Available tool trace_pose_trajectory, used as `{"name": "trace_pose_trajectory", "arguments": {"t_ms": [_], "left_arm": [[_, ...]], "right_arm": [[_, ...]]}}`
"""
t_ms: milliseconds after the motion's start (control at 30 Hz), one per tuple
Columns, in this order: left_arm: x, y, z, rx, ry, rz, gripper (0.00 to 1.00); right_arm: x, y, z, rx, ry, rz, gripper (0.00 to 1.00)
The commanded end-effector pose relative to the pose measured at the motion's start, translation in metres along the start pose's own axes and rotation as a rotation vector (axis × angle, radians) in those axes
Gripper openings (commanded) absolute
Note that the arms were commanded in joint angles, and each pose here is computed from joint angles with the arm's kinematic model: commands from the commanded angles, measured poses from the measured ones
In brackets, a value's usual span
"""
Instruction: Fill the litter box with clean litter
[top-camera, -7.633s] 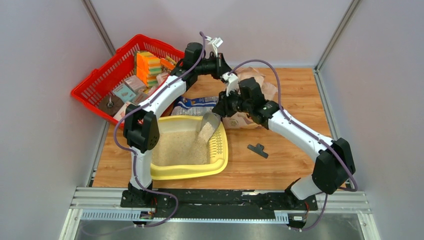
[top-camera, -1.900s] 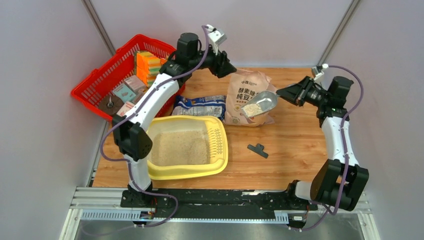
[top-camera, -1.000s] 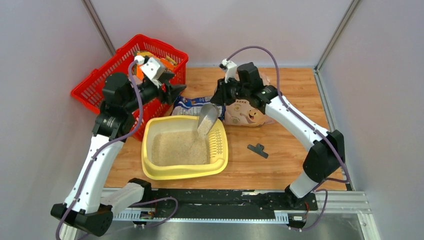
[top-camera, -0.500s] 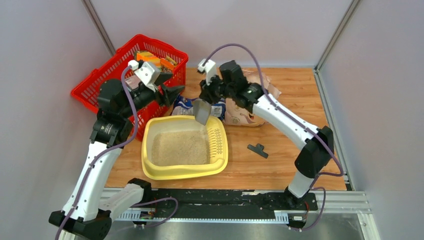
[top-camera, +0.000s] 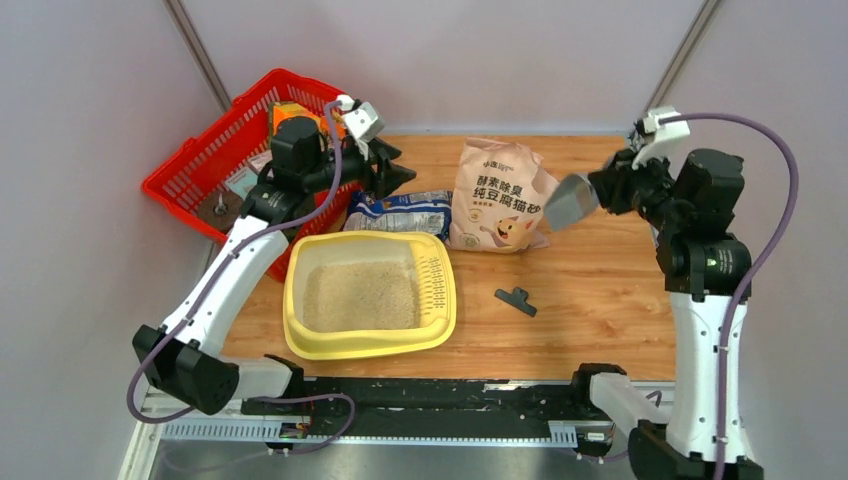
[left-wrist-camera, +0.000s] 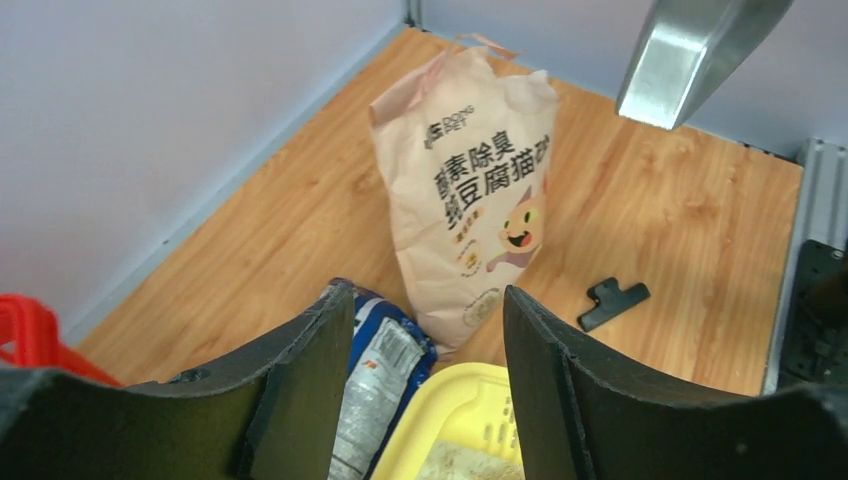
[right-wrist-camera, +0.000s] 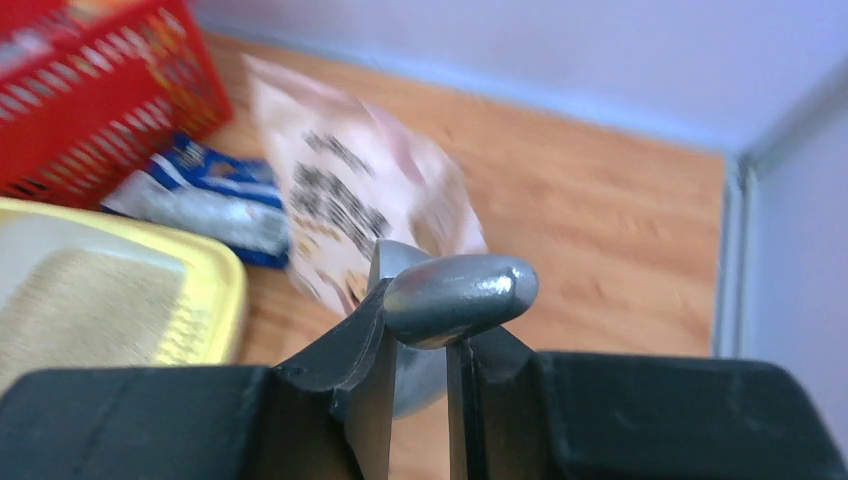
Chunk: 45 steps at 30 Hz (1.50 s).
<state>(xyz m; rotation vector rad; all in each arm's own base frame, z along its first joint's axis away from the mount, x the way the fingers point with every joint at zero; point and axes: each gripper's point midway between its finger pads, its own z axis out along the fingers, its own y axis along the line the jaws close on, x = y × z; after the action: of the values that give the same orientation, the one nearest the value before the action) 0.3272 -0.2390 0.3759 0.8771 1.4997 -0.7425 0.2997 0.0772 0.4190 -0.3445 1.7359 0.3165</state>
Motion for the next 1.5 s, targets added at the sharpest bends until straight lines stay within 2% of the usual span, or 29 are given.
{"name": "trace_pose_trajectory", "arguments": {"t_ms": [0,33,67,167,333,467,567,667,833,900,1033,1067,1200,1233,1300,1333,1400,1467], "left_arm": [[-0.034,-0.022,0.012,0.101,-0.082,0.078,0.63],[-0.03,-0.023,0.018,0.119,-0.077,0.065,0.62],[-0.036,-0.028,0.02,0.137,-0.091,0.057,0.62],[-0.032,-0.029,0.028,0.152,-0.081,0.052,0.62],[-0.026,-0.03,0.029,0.148,-0.061,0.05,0.61],[-0.019,-0.032,0.024,0.146,-0.042,0.068,0.61],[-0.015,-0.033,0.022,0.15,-0.027,0.083,0.61],[-0.013,-0.032,0.022,0.148,-0.016,0.09,0.61],[-0.01,-0.03,0.026,0.148,-0.006,0.092,0.61],[-0.009,-0.027,0.029,0.15,0.002,0.091,0.61],[-0.013,-0.021,0.036,0.147,0.005,0.121,0.61],[-0.013,-0.019,0.039,0.146,0.006,0.13,0.62],[-0.004,-0.003,0.063,0.148,0.035,0.149,0.66],[-0.014,0.001,0.066,0.148,0.022,0.18,0.67],[-0.002,0.01,0.084,0.162,0.051,0.178,0.69],[-0.013,0.014,0.088,0.165,0.038,0.204,0.69],[0.001,0.021,0.107,0.185,0.063,0.192,0.7],[-0.008,0.024,0.116,0.189,0.051,0.212,0.71]], "right_arm": [[0.135,-0.015,-0.03,-0.048,0.455,0.193,0.0],[0.16,-0.019,-0.039,-0.057,0.534,0.259,0.0],[0.187,-0.011,-0.052,-0.138,0.66,0.298,0.0],[0.226,-0.019,-0.058,-0.158,0.787,0.395,0.0],[0.272,-0.084,-0.033,0.038,0.877,0.292,0.02],[0.296,-0.106,-0.006,-0.022,0.969,0.325,0.07],[0.301,-0.128,0.021,-0.04,1.0,0.36,0.15],[0.303,-0.154,0.043,-0.015,0.999,0.338,0.36],[0.315,-0.186,0.069,0.014,1.025,0.327,0.53],[0.311,-0.192,0.075,0.032,1.011,0.33,0.59],[0.259,-0.197,0.096,0.061,0.832,0.323,0.68],[0.233,-0.193,0.1,0.074,0.765,0.345,0.7],[0.177,-0.145,0.116,-0.024,0.631,0.401,0.72],[0.167,-0.136,0.119,-0.038,0.607,0.407,0.72],[0.151,-0.104,0.119,-0.094,0.573,0.454,0.73],[0.146,-0.096,0.121,-0.108,0.552,0.465,0.73],[0.141,-0.078,0.123,-0.137,0.543,0.515,0.73],[0.135,-0.072,0.125,-0.138,0.526,0.534,0.74]]}}
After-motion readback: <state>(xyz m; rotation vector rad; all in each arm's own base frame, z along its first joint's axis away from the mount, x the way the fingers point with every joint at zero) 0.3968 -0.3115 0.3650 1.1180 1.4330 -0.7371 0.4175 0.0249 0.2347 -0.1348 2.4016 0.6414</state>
